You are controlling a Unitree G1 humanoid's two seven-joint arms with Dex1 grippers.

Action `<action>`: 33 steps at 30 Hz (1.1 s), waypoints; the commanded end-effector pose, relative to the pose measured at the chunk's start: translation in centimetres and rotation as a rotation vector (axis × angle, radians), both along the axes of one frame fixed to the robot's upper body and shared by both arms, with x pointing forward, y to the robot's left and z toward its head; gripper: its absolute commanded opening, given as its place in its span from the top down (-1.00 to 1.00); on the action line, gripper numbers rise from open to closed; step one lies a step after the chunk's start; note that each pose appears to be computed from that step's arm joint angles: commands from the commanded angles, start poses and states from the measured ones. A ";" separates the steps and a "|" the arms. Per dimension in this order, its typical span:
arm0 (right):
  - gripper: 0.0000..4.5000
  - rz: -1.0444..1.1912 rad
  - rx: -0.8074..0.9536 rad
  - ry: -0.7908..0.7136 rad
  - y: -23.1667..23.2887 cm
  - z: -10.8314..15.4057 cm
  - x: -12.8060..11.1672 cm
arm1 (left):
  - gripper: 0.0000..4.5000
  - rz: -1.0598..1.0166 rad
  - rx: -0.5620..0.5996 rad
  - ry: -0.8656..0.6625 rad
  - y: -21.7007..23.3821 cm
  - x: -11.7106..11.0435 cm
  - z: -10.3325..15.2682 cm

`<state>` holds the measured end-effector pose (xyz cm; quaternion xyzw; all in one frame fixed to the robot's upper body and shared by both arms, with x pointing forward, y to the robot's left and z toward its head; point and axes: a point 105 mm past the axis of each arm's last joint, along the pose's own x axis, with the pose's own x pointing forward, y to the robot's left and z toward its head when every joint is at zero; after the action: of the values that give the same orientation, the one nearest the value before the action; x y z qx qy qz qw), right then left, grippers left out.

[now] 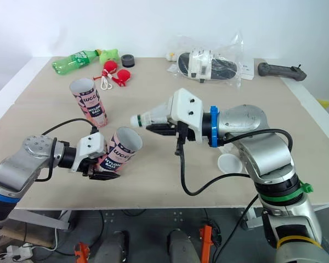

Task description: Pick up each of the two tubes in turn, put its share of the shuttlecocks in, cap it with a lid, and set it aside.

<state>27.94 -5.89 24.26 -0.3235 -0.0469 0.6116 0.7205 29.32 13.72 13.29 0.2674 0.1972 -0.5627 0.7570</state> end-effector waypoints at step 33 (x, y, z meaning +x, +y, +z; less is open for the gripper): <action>-0.97 -0.971 0.227 0.232 -18.3 -7.0 -2.0 | -0.51 -0.072 0.002 0.002 -0.9 0.4 0.2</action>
<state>25.82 -23.48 15.76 -0.1336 0.1550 0.2528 0.9456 29.69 13.42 13.22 0.2672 0.2020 -0.5802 0.7424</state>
